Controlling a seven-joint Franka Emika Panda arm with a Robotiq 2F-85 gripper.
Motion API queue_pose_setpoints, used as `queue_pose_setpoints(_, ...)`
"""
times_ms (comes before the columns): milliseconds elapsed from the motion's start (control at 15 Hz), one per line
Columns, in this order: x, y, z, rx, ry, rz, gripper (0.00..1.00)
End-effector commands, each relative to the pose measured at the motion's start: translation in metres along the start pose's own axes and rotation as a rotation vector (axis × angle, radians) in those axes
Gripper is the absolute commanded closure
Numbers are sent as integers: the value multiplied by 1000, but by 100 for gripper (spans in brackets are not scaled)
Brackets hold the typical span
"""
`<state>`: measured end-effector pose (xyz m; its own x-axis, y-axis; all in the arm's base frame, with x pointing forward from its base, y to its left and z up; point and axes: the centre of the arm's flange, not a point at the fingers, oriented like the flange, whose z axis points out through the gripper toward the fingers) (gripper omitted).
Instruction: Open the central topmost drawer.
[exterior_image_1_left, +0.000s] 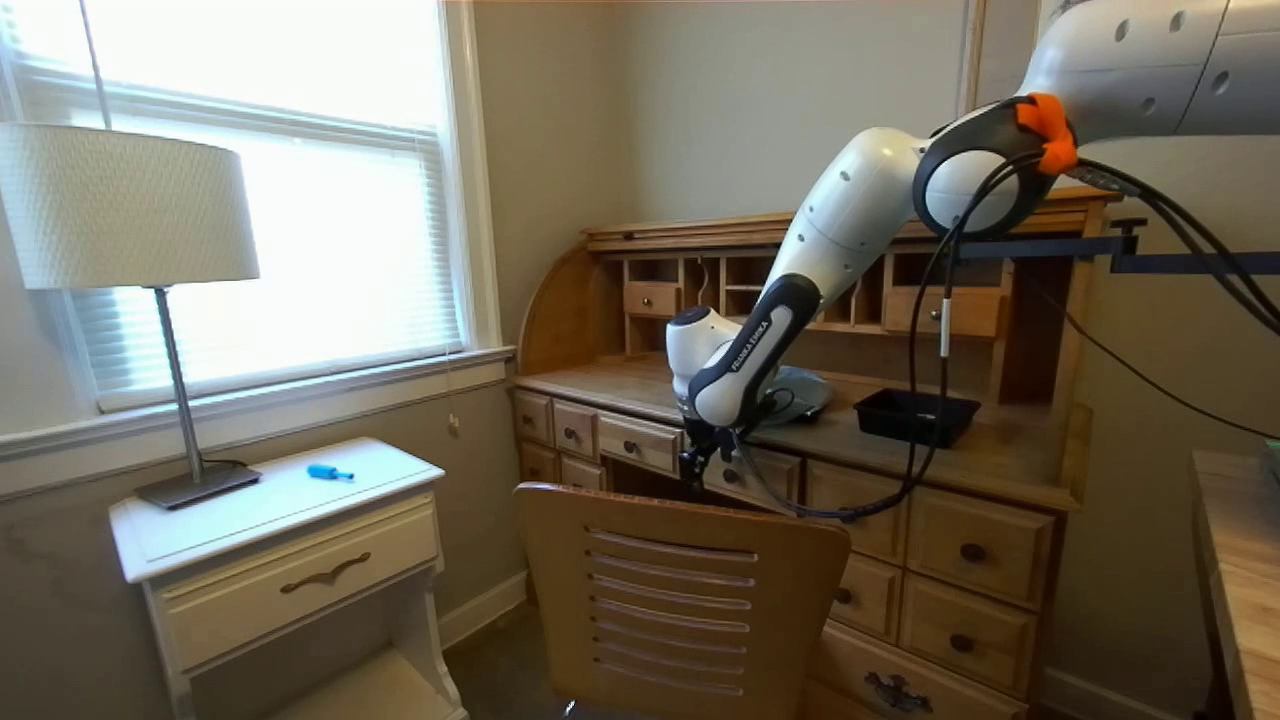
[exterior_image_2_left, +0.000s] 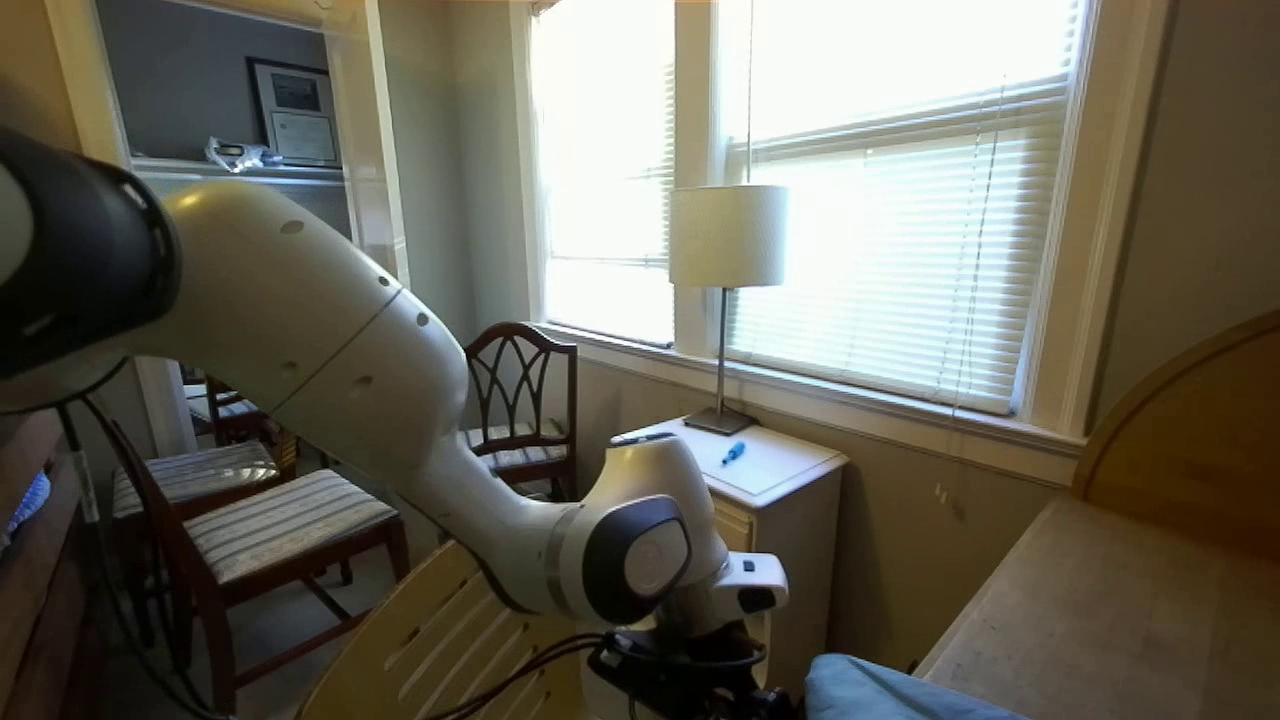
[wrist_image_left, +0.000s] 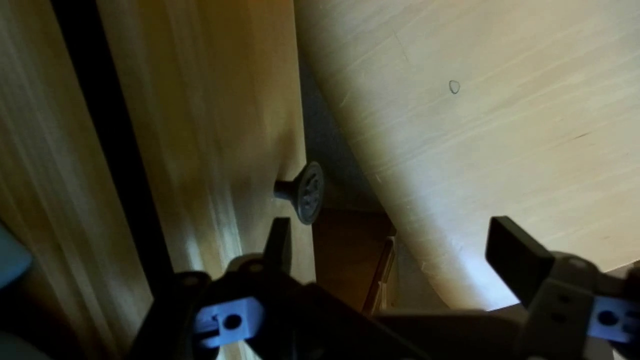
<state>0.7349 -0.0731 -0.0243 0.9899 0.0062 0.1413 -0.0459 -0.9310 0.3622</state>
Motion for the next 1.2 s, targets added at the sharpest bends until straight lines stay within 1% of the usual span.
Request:
queue_pose_setpoints(0,12,-5,8,-37,-4,-32,0)
queue_pose_setpoints(400,4,-1,20,-46,-36,-34,0)
queue_pose_setpoints(667,3,-3,31,-43,-29,-43,1)
queue_pose_setpoints(733,2,-4,33,-43,-28,-46,25)
queue_pose_setpoints(800,2,-3,34,-44,-26,-49,25)
queue_pose_setpoints(867,2,-4,35,-43,-23,-52,30)
queue_pose_setpoints(1133,6,4,31,-57,-10,-58,58)
